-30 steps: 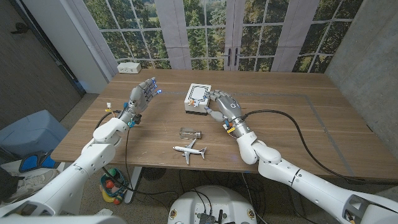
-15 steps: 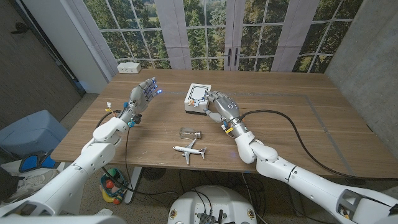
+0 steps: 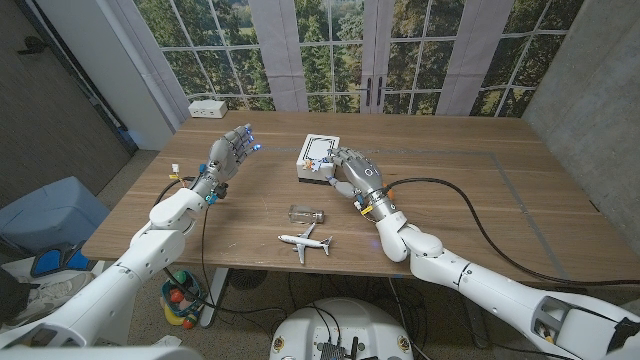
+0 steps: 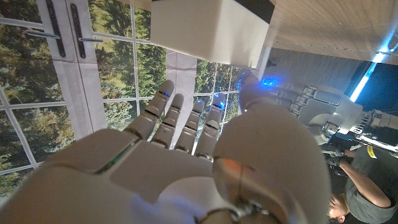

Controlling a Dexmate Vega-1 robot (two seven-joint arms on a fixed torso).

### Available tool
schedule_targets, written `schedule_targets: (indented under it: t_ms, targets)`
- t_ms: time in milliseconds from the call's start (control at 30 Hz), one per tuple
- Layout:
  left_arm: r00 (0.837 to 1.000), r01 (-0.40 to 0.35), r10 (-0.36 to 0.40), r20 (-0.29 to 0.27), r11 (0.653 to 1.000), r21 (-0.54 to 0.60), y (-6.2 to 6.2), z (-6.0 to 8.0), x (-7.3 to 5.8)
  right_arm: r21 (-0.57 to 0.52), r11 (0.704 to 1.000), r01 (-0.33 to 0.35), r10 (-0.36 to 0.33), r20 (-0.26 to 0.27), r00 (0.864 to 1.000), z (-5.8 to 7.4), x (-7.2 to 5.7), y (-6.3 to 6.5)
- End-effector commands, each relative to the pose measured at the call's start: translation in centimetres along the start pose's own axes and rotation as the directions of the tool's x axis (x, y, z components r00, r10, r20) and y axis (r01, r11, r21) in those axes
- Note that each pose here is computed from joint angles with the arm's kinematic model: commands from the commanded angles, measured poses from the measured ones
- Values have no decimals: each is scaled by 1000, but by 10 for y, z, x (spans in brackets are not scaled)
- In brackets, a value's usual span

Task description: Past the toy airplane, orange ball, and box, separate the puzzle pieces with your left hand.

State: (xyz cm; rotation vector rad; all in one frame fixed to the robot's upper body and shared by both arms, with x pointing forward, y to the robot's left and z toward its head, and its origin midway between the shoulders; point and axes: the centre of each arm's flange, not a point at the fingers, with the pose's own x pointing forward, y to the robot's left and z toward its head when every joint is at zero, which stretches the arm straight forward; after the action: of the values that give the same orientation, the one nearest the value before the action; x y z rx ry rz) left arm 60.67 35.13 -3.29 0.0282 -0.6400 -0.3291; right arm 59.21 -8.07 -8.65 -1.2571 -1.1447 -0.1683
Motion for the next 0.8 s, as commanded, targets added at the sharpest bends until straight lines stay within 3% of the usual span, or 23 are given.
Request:
schedule_targets:
  t_ms: [33,800]
  targets:
    - [1000,-1,1,0,1000,-4,1,0,-2,5,1000,17,-18,19,1000,-2,8,12]
    - [1000,-1,0,-11,1000,-22,4,0,2,14,1000,12,-12,25,1000,-8,22,27]
